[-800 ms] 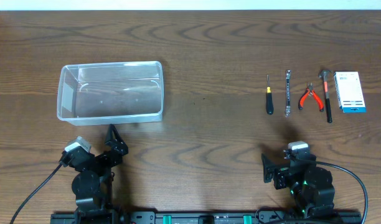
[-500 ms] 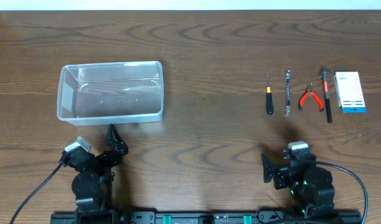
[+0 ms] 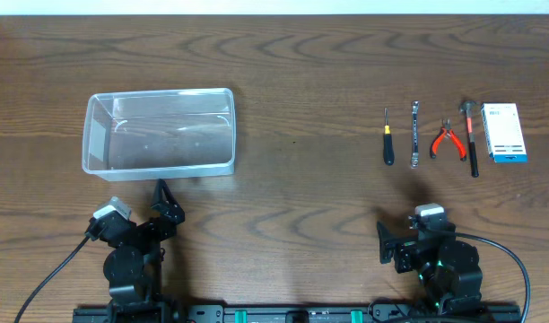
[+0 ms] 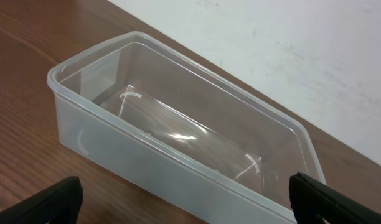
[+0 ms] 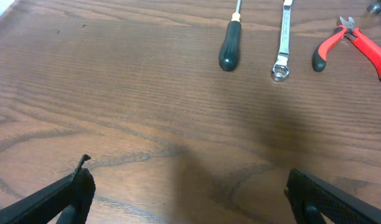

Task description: Pack container

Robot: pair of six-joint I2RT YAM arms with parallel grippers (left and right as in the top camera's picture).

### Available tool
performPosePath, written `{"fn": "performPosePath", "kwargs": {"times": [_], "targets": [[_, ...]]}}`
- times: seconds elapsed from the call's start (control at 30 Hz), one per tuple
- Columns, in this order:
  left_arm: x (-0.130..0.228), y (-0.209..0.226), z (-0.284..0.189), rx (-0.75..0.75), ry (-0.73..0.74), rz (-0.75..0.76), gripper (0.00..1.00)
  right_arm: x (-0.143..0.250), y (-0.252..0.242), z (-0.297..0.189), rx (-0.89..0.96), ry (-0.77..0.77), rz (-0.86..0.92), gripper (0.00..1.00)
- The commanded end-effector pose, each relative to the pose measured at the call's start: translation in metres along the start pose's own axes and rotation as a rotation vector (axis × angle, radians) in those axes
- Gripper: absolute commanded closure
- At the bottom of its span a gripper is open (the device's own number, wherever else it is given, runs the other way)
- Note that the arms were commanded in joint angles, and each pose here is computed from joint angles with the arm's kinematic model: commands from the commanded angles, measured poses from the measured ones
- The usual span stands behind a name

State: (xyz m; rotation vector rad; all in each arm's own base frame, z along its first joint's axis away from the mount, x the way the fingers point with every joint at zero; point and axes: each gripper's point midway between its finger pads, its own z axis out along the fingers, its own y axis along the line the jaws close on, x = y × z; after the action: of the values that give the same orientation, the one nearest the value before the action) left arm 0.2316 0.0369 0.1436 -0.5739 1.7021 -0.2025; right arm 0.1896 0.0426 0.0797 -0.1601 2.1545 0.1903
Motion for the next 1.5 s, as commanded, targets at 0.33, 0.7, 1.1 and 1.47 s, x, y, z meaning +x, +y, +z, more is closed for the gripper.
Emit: {"fn": "performPosePath", "kwargs": {"times": [0.33, 0.7, 1.1, 1.47], "targets": [[0.011, 0.006, 0.003, -0.018, 0.02, 0.002, 0.02, 0.002, -0.001, 0.002, -0.001, -0.002, 0.018, 0.01], [0.011, 0.006, 0.003, -0.018, 0.02, 0.002, 0.02, 0.002, -0.001, 0.002, -0.001, -0.002, 0.018, 0.01], [0.011, 0.006, 0.003, -0.018, 0.02, 0.002, 0.02, 0.001, -0.002, 0.001, 0.006, -0.004, 0.017, 0.01], [0.011, 0.006, 0.003, -0.018, 0.019, 0.002, 0.02, -0.036, 0.01, -0.002, -0.07, -0.151, 0.111, 0.01]]}}
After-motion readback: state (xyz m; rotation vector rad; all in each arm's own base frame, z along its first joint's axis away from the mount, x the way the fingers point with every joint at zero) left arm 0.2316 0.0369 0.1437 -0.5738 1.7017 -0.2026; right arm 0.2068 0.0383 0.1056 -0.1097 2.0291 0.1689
